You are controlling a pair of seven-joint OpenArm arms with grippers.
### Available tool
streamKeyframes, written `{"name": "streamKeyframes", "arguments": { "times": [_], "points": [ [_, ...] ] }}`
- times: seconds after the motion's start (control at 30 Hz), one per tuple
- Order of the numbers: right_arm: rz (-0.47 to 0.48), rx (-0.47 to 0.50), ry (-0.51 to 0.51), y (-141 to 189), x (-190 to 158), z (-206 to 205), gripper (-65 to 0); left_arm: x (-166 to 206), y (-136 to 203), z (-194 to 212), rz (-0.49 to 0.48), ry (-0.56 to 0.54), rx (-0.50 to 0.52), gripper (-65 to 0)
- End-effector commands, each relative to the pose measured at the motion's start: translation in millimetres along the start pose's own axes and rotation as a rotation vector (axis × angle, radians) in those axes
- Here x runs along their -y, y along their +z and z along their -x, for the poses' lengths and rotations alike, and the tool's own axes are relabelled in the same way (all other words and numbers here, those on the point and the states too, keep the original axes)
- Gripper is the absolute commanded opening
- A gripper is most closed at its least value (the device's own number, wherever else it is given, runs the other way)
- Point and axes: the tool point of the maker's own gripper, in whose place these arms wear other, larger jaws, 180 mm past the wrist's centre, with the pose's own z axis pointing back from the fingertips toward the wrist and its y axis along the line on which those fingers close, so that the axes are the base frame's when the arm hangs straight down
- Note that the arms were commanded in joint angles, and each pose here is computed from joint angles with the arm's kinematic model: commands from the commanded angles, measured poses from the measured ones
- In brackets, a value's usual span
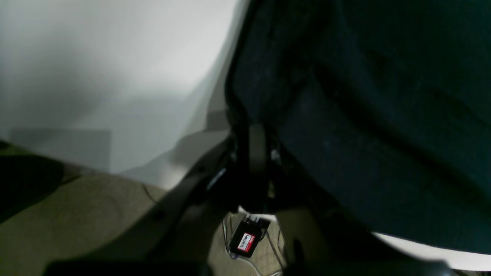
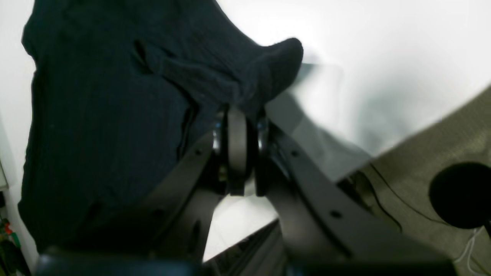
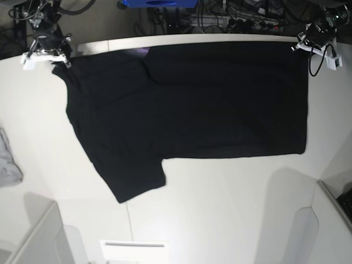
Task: Fold the T-shirt properly
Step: 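Lower the shoulders to the table and release both grippers, then move the right gripper to the shirt's hem corner and grasp it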
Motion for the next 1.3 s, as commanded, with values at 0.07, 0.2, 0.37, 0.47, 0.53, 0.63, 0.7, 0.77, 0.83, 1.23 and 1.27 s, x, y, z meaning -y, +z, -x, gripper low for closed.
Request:
{"name": "streamKeyframes", "arguments": {
  "times": [0.07, 0.2, 0.37, 0.47, 0.53, 0.63, 0.7, 0.77, 0.83, 1.23, 1.27],
  "points": [
    [-0.007, 0.024, 0.024, 5.3, -0.3, -8.1, -65.0, -5.5, 7.0, -4.0, -0.014, -0.022, 0.014, -65.0],
    [0.001, 0.019, 0.024, 6.1, 2.9, -6.8, -65.0, -8.6, 8.4, 0.2, -0.021, -0.024, 0.002, -65.0],
    [0.005, 0.014, 0.026, 7.7, 4.5, -4.6, -65.0, -10.1, 9.7, 2.4, -0.025, -0.026, -0.002, -65.0],
    [0.007, 0.014, 0.026, 8.1, 5.3, -4.6, -65.0, -10.1, 9.7, 2.4, -0.025, -0.026, -0.002, -65.0],
    [0.008, 0.013, 0.026, 8.4, 5.7, -4.2, -65.0, -10.3, 9.9, 1.9, -0.026, -0.027, -0.001, -65.0],
    [0.007, 0.012, 0.021, 8.3, 5.5, -3.0, -65.0, -10.3, 9.9, 1.7, -0.026, -0.027, 0.000, -65.0],
    [0.008, 0.013, 0.019, 8.5, 5.7, -3.1, -65.0, -10.3, 9.9, 1.7, -0.026, -0.027, 0.000, -65.0],
    [0.009, 0.017, 0.018, 8.7, 6.1, -3.1, -53.4, -10.8, 10.1, 1.5, -0.027, -0.027, 0.001, -63.4],
    [0.016, 0.016, 0.018, 10.1, 8.7, -2.1, -43.7, -11.1, 10.3, 2.0, -0.028, -0.027, 0.000, -51.5],
    [0.074, 0.146, -0.022, 22.4, 30.7, -45.5, -38.6, -56.7, 45.9, -46.0, -0.158, 0.042, 0.178, -22.2],
    [0.063, 0.159, -0.007, 20.6, 26.7, -54.2, -38.6, -58.5, 50.7, -53.4, -0.167, 0.044, 0.205, -22.2]
  ]
}}
